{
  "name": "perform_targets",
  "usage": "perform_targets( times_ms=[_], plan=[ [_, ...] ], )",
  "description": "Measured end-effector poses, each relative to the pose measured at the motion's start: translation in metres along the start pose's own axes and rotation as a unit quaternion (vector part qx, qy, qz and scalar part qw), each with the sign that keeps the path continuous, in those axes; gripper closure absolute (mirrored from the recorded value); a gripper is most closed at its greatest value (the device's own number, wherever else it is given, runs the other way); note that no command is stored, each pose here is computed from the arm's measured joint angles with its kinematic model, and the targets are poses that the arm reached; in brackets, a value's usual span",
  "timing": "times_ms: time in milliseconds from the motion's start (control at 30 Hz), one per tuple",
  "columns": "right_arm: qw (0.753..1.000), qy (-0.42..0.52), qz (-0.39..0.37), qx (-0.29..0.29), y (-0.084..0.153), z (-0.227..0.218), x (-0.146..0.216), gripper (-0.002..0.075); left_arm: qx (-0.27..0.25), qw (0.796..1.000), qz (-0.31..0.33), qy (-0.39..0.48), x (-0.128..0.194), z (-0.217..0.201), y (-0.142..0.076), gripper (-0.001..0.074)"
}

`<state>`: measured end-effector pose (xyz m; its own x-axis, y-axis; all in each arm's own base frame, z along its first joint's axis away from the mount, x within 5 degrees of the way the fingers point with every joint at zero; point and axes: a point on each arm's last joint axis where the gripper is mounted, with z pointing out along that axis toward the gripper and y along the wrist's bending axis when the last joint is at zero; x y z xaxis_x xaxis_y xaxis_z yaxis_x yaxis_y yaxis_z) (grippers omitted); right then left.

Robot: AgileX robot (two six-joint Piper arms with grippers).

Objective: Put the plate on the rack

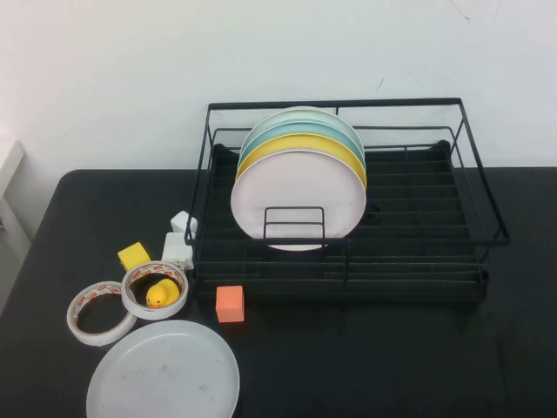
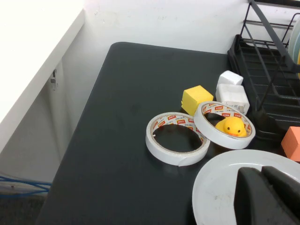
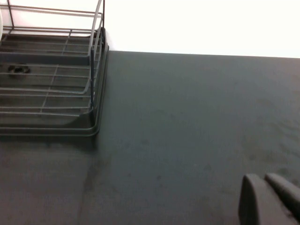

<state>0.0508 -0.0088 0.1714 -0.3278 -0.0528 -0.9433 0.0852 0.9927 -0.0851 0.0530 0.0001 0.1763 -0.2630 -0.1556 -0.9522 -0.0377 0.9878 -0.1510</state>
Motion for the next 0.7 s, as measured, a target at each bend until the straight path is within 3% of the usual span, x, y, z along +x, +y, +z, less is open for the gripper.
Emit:
perform_targets(
  times_ms=[433,700],
  plan=[
    [1.000,0.000,0.000,0.000,0.0000,0.0000,0.0000,0.0728,0.001,1.000,-0.003,0.000,0.0000,0.0000,-0.0001,0.0737],
    [1.000,0.000,0.000,0.000,0.0000,0.0000,0.0000,0.0728,0.017,0.998,-0.063,-0.005,-0.0011,-0.0001,-0.0031,0.0738]
  ],
)
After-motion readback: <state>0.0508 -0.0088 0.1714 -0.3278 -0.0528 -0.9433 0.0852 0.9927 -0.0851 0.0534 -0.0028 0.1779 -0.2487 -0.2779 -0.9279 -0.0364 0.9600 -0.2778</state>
